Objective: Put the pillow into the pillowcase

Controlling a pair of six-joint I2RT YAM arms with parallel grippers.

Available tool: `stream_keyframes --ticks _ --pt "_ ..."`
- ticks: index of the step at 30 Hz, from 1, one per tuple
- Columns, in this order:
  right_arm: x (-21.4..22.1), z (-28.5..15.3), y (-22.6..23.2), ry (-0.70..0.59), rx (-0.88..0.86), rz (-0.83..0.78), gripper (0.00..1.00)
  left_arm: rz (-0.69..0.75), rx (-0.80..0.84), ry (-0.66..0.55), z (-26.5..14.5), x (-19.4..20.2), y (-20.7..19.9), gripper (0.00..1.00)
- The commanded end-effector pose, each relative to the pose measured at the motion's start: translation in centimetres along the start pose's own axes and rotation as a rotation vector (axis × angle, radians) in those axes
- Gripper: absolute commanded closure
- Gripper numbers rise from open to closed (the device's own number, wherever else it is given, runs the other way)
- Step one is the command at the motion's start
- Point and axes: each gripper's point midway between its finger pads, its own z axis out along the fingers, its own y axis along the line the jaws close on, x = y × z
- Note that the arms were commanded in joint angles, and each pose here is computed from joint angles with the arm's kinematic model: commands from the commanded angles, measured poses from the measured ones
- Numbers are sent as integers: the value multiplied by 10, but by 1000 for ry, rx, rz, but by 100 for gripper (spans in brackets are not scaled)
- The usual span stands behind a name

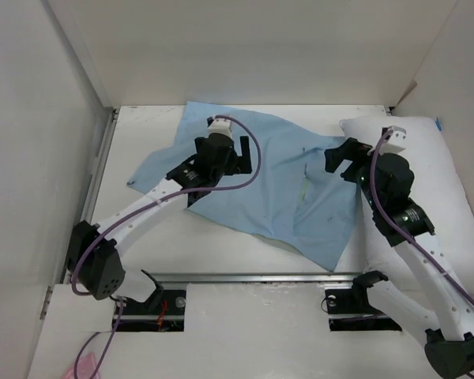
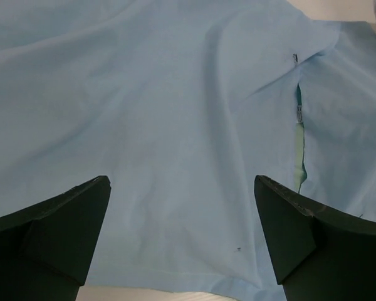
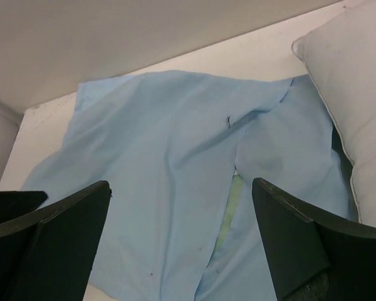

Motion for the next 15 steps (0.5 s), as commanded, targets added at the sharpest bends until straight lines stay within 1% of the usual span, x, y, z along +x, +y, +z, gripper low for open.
stream_keyframes --ticks 1,4,6,8,9,12,14,15 --pt "-23 -9 -2 -111 19 56 0 46 50 -19 15 -9 -31 0" --pt "-22 -10 -13 -123 74 64 0 63 76 21 31 4 -45 0" --pt "-7 -7 -26 -83 138 61 0 72 94 59 51 15 -56 0" --pt "-13 -9 -36 -87 209 61 0 83 112 123 74 30 -64 0" --pt "-4 -8 -43 -46 251 40 0 88 99 154 82 37 -60 0" --pt "-4 -12 -55 -44 327 47 0 116 82 215 103 54 -63 0" --pt "-5 -12 -56 -50 334 60 0 135 88 235 110 62 -64 0" --pt "1 -11 -59 -39 341 55 0 151 79 256 116 73 -61 0"
